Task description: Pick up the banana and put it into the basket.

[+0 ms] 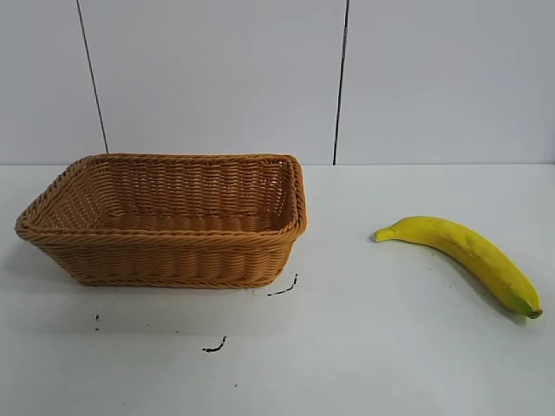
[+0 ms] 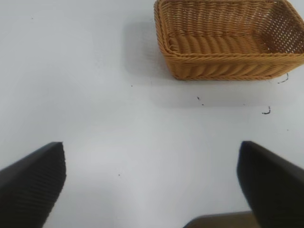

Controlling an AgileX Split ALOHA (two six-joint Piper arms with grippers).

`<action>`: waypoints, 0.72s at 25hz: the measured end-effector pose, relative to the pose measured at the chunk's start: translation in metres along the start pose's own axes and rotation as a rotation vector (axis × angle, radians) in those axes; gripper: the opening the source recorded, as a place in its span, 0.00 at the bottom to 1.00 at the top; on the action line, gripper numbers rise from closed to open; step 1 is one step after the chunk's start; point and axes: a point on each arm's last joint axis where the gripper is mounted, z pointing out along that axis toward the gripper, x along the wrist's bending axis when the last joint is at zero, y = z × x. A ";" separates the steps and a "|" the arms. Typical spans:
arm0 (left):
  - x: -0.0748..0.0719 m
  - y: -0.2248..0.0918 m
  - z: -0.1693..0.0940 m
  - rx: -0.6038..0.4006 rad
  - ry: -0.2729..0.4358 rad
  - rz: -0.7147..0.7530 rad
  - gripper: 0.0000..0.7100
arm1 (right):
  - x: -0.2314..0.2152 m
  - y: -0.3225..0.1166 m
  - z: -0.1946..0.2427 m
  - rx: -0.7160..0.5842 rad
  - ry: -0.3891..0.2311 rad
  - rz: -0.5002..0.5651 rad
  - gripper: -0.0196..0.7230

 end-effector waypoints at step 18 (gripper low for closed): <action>0.000 0.000 0.000 0.000 0.000 0.000 0.98 | -0.001 0.042 0.005 0.080 0.001 0.006 0.81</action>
